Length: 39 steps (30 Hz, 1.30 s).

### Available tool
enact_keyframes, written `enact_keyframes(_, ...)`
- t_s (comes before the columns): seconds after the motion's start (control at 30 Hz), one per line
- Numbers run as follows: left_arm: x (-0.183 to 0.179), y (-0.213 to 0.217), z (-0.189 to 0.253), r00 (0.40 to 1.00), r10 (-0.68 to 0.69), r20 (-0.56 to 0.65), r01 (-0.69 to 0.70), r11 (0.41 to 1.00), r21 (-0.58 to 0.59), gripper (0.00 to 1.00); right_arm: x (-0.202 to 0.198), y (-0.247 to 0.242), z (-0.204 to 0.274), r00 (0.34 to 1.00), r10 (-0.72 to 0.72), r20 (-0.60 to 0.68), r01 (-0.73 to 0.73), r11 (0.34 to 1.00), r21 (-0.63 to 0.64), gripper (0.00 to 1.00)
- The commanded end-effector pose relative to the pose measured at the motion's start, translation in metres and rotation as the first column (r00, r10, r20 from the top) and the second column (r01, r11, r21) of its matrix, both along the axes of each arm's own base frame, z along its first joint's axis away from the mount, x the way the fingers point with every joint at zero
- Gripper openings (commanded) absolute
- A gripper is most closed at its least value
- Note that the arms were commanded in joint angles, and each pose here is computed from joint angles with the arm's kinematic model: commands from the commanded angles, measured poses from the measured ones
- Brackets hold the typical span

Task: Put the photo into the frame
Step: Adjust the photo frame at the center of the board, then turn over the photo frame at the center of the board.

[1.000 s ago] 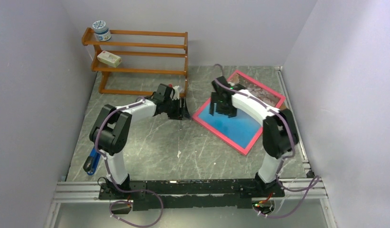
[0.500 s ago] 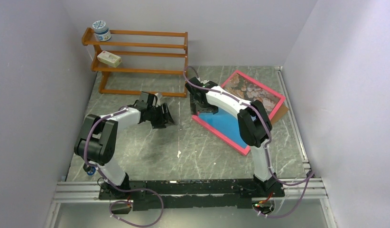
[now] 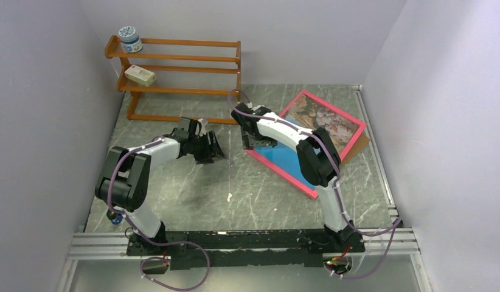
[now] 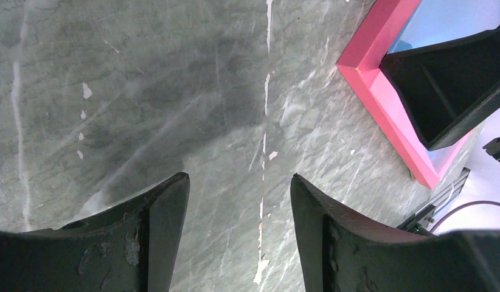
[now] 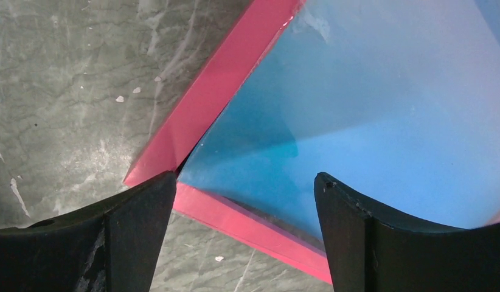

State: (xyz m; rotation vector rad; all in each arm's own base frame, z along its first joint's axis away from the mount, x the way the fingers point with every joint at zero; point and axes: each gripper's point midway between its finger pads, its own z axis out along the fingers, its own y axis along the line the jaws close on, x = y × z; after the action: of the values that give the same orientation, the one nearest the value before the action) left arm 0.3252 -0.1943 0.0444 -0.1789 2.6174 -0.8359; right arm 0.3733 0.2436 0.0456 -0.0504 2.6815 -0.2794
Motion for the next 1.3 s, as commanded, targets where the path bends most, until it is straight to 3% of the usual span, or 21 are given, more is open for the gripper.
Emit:
enact_keyframes(0.0, 0.006, -0.007, 0.01, 0.999, -0.012, 0.032, 0.013, 0.999, -0.043, 0.68, -0.014, -0.028, 0.0, 1.0, -0.019, -0.018, 0.017, 0.994, -0.107, 0.86)
enact_keyframes(0.3, 0.013, -0.014, 0.01, 0.999, -0.041, 0.03, 0.043, 0.997, -0.068, 0.69, -0.034, -0.058, 0.006, 0.998, -0.054, -0.046, 0.048, 0.991, -0.123, 0.76)
enact_keyframes(0.57, 0.015, -0.012, 0.009, 0.999, -0.038, 0.034, 0.04, 0.998, -0.048, 0.69, -0.016, -0.057, 0.04, 0.997, -0.078, 0.025, 0.08, 0.994, -0.081, 0.7)
enact_keyframes(0.77, 0.014, -0.008, 0.01, 0.999, -0.025, 0.038, 0.026, 0.999, -0.027, 0.7, 0.001, -0.031, 0.052, 0.991, -0.127, 0.051, 0.121, 0.986, 0.114, 0.74)
enact_keyframes(0.93, 0.013, -0.004, 0.009, 0.999, -0.016, 0.034, 0.016, 1.0, -0.005, 0.7, 0.012, 0.0, 0.048, 0.974, -0.227, 0.019, 0.21, 0.927, 0.309, 0.64)
enact_keyframes(1.27, 0.011, 0.001, 0.01, 0.999, 0.001, 0.032, -0.002, 1.0, 0.016, 0.7, 0.018, 0.001, 0.017, 0.94, -0.337, -0.049, 0.336, 0.898, 0.284, 0.5)
